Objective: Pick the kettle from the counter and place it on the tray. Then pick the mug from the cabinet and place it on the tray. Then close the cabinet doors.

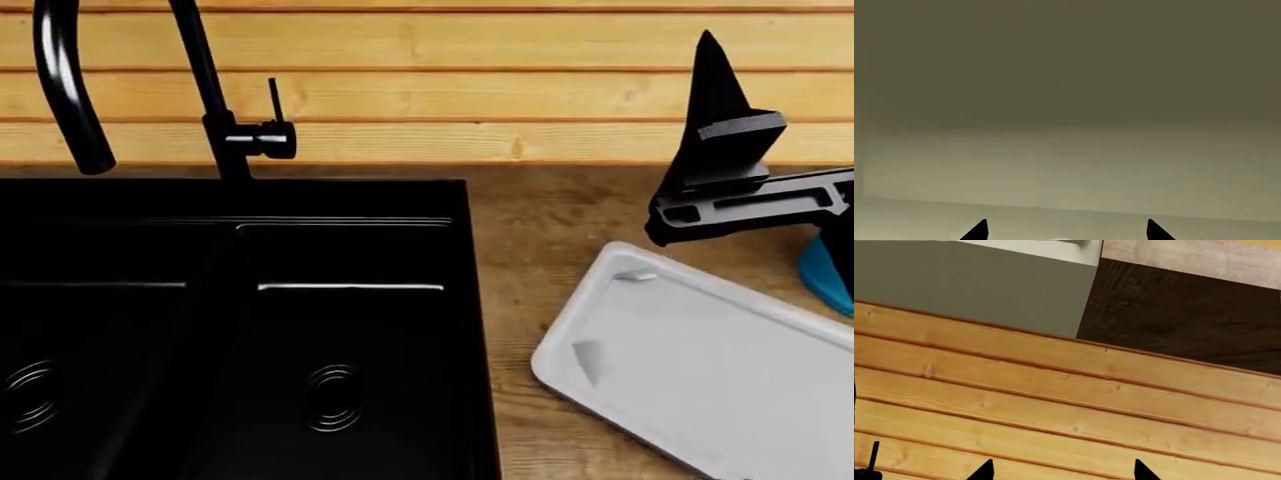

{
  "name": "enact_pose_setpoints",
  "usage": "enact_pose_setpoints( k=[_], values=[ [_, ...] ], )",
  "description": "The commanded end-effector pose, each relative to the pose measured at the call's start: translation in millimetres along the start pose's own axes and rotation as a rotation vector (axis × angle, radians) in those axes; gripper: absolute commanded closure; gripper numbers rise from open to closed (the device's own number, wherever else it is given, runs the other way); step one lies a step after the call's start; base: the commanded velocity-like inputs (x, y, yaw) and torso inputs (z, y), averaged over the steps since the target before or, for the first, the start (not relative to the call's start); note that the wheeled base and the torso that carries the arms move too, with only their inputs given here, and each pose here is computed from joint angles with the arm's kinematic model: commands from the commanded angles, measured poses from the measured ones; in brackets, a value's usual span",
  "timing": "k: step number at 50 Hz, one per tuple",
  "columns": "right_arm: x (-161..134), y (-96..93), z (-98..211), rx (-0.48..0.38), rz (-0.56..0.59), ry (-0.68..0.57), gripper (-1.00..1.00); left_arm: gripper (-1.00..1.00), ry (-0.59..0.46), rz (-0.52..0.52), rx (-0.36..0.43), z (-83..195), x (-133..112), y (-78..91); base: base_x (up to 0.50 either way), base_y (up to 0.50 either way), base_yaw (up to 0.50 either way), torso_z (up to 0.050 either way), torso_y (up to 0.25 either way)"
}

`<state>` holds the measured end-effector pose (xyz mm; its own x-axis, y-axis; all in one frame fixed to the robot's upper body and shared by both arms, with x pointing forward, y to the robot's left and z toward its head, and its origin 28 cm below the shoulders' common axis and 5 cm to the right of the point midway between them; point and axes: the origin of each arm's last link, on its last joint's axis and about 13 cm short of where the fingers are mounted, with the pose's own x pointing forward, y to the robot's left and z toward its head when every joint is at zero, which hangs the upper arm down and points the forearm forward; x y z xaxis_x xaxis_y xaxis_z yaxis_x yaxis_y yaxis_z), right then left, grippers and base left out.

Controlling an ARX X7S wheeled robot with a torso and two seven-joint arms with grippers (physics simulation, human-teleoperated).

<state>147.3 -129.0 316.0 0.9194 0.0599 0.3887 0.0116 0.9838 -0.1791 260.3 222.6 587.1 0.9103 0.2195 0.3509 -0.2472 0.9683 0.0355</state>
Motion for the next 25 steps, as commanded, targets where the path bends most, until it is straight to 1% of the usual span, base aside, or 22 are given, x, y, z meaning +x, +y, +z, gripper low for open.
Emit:
enact_pose_setpoints(
  k=[1, 6, 14, 19, 25],
  values=[
    [0, 0.5, -3, 0.001, -0.005, 0.001, -1.00, -1.00, 0.039, 0.009, 0.007, -7, 7, 0.6, 0.00, 0.00, 0.00, 0.000, 0.012],
    [0, 1.2, -6, 0.007, -0.002, 0.002, -1.00, -1.00, 0.093, 0.015, 0.011, -19, 16, -2.3, 0.00, 0.00, 0.00, 0.000, 0.000],
    [2, 2.5, -13, 0.017, 0.001, 0.016, -1.00, -1.00, 0.194, 0.023, 0.007, -51, 36, -9.0, 0.00, 0.00, 0.00, 0.000, 0.000],
    [3, 3.5, -18, 0.021, 0.004, 0.026, -1.00, -1.00, 0.232, 0.020, 0.013, -70, 43, -12.5, 0.00, 0.00, 0.00, 0.000, 0.000],
    [4, 4.3, -24, 0.027, 0.005, 0.038, -1.00, -1.00, 0.267, 0.046, 0.016, -89, 50, -12.4, 0.00, 0.00, 0.00, 0.000, 0.000]
  ],
)
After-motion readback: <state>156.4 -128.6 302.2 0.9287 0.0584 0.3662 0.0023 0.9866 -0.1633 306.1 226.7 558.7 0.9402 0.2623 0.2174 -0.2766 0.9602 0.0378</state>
